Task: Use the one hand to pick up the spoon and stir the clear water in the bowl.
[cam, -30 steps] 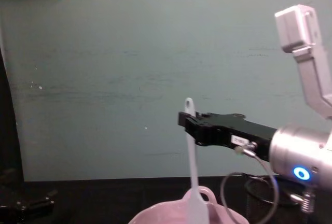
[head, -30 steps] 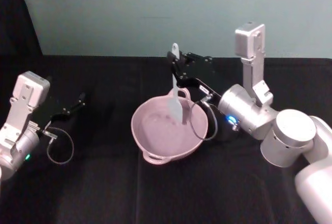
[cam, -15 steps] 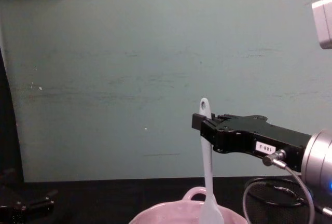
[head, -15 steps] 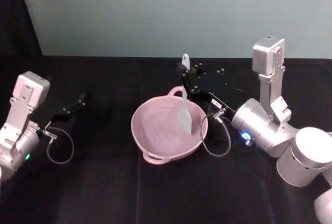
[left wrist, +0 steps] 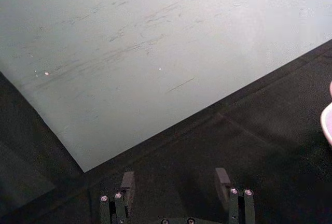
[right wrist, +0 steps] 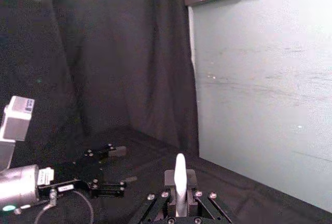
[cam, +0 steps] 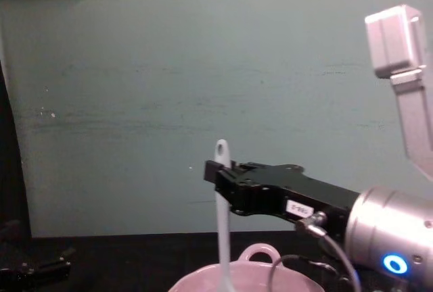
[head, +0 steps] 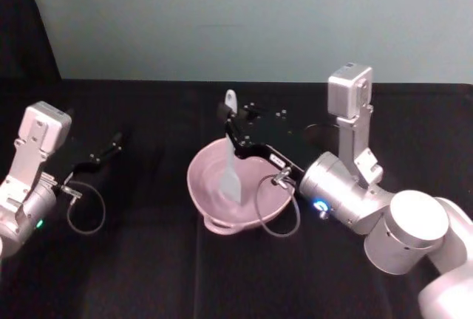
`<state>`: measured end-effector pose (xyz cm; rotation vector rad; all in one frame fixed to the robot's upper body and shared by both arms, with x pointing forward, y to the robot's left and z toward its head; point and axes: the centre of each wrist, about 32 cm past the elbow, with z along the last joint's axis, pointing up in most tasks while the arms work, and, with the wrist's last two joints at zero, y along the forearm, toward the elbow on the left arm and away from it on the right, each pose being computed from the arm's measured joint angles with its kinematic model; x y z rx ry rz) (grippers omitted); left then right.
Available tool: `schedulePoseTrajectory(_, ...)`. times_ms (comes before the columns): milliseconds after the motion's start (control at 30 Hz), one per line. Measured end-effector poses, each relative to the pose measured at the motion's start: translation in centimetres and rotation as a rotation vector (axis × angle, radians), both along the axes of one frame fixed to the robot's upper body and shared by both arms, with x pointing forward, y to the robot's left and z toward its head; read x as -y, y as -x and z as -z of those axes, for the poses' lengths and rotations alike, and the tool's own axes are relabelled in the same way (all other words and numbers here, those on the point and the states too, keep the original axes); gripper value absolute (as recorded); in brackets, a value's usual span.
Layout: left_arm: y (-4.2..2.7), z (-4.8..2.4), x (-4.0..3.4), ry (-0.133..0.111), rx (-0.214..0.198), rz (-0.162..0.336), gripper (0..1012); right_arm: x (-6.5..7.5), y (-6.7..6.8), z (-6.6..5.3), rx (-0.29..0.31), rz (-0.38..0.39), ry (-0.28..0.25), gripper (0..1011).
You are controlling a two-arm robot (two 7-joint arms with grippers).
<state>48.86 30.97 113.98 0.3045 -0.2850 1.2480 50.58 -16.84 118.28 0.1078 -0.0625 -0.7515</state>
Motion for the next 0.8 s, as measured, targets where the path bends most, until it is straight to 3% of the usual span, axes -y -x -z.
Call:
schedulePoseTrajectory(367,0.00,0.00,0.00,0.000,0.000,0.000,1011,-2.2,-2.1,-0.3,-0.002,-0.015,-0.015,114)
schedulePoseTrajectory(667,0.00,0.00,0.00,0.000,0.000,0.000,1011,-1.5,-4.2,-0.5,-0.008,0.035,-0.014,114)
schedulePoseTrajectory(800,0.00,0.00,0.00,0.000,0.000,0.000,1011,-0.8,-4.5,-0.5,-0.007,0.057,-0.013,114)
